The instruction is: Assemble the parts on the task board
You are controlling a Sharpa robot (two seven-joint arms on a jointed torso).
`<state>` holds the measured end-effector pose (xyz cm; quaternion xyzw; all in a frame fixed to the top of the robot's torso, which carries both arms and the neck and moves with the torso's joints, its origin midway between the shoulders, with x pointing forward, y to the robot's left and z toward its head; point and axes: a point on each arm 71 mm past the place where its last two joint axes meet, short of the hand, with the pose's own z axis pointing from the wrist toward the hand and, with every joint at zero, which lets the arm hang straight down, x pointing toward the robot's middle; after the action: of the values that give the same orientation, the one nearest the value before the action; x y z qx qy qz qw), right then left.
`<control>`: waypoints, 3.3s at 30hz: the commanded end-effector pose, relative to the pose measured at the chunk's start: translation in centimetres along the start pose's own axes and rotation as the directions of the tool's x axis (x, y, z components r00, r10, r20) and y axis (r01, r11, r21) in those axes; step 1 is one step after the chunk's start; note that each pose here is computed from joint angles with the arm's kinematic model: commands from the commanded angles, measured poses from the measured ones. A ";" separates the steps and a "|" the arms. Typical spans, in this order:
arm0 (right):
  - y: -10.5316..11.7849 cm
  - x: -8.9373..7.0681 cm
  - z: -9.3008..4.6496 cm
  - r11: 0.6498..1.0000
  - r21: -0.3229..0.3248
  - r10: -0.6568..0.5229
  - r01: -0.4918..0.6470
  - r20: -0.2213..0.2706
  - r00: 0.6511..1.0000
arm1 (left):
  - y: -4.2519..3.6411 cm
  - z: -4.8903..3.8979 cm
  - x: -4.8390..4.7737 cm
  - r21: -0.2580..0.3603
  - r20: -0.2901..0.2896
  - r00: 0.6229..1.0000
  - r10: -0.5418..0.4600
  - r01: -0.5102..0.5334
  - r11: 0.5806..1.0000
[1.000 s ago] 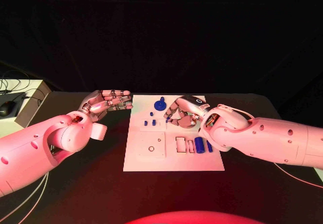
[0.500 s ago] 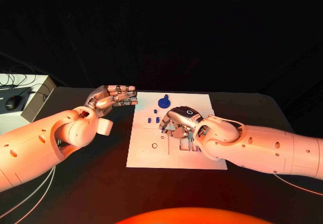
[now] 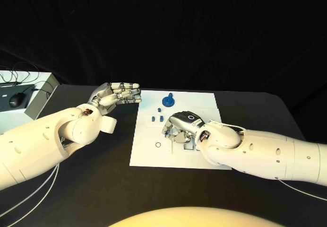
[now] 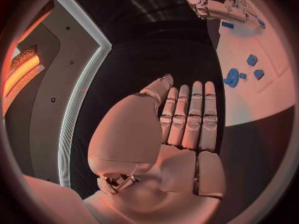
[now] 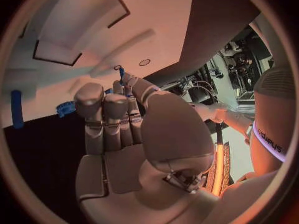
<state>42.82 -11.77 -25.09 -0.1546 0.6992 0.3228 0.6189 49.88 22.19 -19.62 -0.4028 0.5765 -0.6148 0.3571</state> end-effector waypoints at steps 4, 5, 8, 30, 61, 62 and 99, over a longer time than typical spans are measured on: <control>-0.2 0.3 0.0 0.999 0.015 -0.033 0.033 -0.016 0.999 | -0.13 0.00 0.05 0.015 0.000 1.000 -0.007 0.007 1.000; -0.2 0.3 0.0 0.999 0.015 -0.033 0.033 -0.017 0.999 | -0.13 -0.01 0.04 0.015 0.000 1.000 -0.007 0.007 1.000; -0.2 0.4 0.1 0.999 0.014 -0.033 0.033 -0.018 0.999 | -0.12 -0.02 0.02 0.014 0.000 1.000 -0.007 0.007 1.000; 0.1 1.1 0.6 0.999 -0.002 -0.033 0.032 -0.043 0.999 | -0.06 -0.06 -0.04 0.006 -0.006 1.000 -0.008 0.008 1.000; -0.3 -0.6 -0.9 0.998 -0.010 0.056 -0.056 0.125 0.991 | 0.08 -0.27 -0.89 -0.006 -0.005 1.000 0.003 -0.003 1.000; -0.4 -0.8 -1.1 0.998 -0.008 0.067 -0.067 0.134 0.989 | 0.09 -0.28 -0.91 -0.006 -0.008 1.000 0.001 -0.001 1.000; -10.5 -7.0 -3.5 0.972 0.221 -0.067 0.084 -0.082 0.994 | 0.46 -0.49 -0.81 -0.001 -0.019 1.000 -0.014 0.014 1.000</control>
<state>48.03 -23.18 -20.47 -0.0950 0.7339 0.2330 0.6310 49.83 23.34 -20.27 -0.4051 0.5809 -0.6113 0.3532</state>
